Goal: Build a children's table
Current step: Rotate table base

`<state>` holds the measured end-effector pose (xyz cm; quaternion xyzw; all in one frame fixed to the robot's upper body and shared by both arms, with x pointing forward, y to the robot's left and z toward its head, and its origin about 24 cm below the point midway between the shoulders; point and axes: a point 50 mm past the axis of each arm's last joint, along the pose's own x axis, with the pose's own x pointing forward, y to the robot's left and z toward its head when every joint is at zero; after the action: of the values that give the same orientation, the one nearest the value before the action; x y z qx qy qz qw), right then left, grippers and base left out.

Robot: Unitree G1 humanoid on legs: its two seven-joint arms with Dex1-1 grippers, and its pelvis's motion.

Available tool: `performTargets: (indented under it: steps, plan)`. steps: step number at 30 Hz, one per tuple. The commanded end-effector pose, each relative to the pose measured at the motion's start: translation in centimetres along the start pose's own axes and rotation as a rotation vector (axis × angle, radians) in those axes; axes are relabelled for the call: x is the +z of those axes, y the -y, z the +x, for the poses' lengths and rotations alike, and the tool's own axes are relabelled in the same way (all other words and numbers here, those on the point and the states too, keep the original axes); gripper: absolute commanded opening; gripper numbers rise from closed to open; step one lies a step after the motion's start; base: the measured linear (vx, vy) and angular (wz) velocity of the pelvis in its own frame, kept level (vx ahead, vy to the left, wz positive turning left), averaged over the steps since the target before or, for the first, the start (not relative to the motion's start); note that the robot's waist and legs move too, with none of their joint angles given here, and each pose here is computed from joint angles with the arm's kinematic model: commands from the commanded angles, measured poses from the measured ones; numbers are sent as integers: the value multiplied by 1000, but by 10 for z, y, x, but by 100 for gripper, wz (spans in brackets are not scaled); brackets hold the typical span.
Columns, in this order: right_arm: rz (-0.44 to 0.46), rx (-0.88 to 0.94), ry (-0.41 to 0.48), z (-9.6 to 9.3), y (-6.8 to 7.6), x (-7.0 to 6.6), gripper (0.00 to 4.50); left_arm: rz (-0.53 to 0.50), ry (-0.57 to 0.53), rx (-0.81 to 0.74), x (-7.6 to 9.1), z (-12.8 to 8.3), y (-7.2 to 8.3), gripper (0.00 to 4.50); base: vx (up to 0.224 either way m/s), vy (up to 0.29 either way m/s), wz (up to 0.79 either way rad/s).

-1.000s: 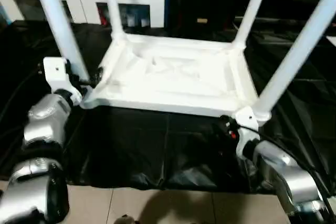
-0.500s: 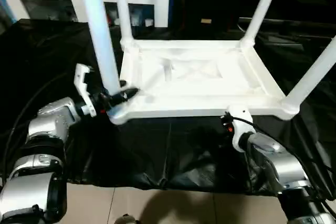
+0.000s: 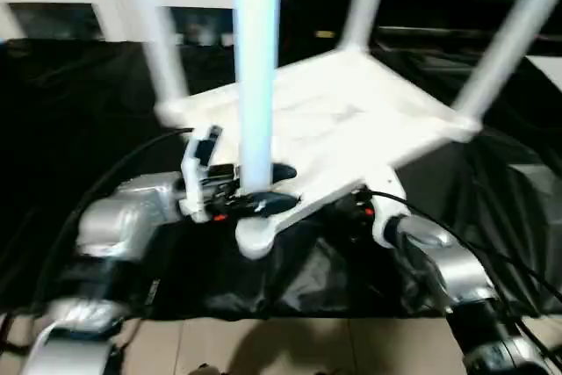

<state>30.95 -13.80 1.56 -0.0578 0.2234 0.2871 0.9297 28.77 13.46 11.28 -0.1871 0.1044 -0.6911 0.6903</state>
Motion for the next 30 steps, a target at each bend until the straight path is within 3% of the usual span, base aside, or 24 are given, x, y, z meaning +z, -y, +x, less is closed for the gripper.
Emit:
performTargets:
  steps: [1, 7, 10, 14, 17, 19, 25, 30]
  plan:
    - [-30, 45, 34, 10, -10, 12, 450, -38, -11, -170, -4, 23, 18, 444, 0, 0, 0]
    - [-69, 172, 49, 25, -28, 20, 450, -76, 4, -212, -6, 34, 30, 444, 0, 0, 0]
    - [-78, 157, 47, 29, -28, 21, 450, -57, 7, -177, -6, 36, 27, 444, 0, 0, 0]
    - [-62, 16, 39, 33, -11, 23, 450, 59, -8, 82, -7, 37, -1, 444, 0, 0, 0]
    - [-62, -33, 31, 32, -4, 22, 450, 99, -20, 184, -6, 34, -12, 444, 0, 0, 0]
    - [-40, -105, 16, 28, 8, 17, 450, 139, -42, 312, -4, 24, -24, 444, 0, 0, 0]
    - [-22, -154, 4, 18, 22, 5, 450, 171, -66, 398, 0, 6, -31, 444, 0, 0, 0]
    - [-48, -60, 42, 6, 23, 4, 450, 292, -237, 444, -16, -6, -38, 444, 0, 0, 0]
